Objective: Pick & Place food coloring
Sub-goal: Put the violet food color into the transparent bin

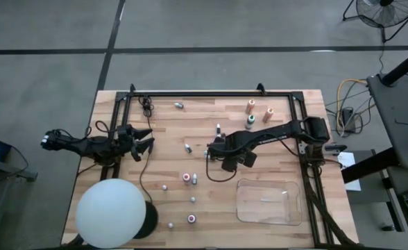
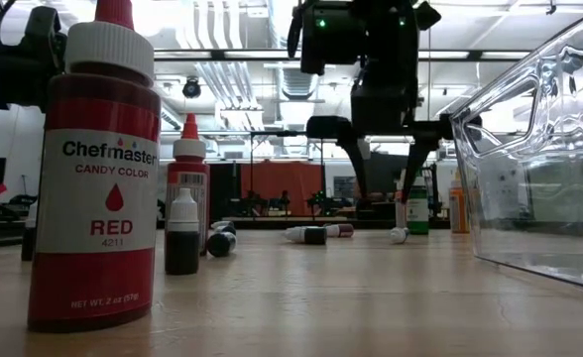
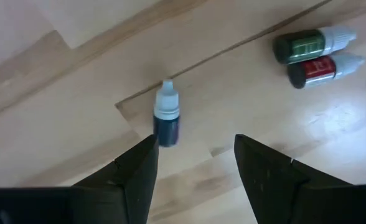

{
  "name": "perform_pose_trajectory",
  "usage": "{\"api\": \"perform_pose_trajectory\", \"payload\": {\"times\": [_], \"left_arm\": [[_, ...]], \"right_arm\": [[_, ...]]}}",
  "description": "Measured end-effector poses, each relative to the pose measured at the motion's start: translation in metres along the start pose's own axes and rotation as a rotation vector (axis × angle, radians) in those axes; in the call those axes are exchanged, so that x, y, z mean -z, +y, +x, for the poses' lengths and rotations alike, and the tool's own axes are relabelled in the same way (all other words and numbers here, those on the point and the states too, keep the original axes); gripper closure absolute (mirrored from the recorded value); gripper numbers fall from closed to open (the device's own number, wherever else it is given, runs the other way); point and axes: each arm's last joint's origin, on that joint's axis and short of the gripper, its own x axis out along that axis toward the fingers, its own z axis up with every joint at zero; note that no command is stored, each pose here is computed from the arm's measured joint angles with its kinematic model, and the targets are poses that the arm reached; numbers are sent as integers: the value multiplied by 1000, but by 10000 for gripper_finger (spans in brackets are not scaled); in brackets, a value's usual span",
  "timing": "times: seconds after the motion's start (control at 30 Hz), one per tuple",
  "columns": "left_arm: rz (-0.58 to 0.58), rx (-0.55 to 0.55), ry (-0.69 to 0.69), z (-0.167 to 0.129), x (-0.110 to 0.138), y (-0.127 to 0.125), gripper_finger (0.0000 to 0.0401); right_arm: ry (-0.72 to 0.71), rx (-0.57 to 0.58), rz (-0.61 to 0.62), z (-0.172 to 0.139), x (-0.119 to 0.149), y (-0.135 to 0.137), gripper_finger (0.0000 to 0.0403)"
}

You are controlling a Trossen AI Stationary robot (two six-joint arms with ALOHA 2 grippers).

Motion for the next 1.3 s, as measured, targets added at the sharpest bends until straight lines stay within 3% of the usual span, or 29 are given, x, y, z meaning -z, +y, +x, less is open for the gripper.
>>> {"api": "perform_pose_trajectory", "payload": {"times": [1.3], "left_arm": [[-3,1,-4,0,0,0,156]], "right_arm": [[-52,-13,-86,28,-9,17,200]]}}
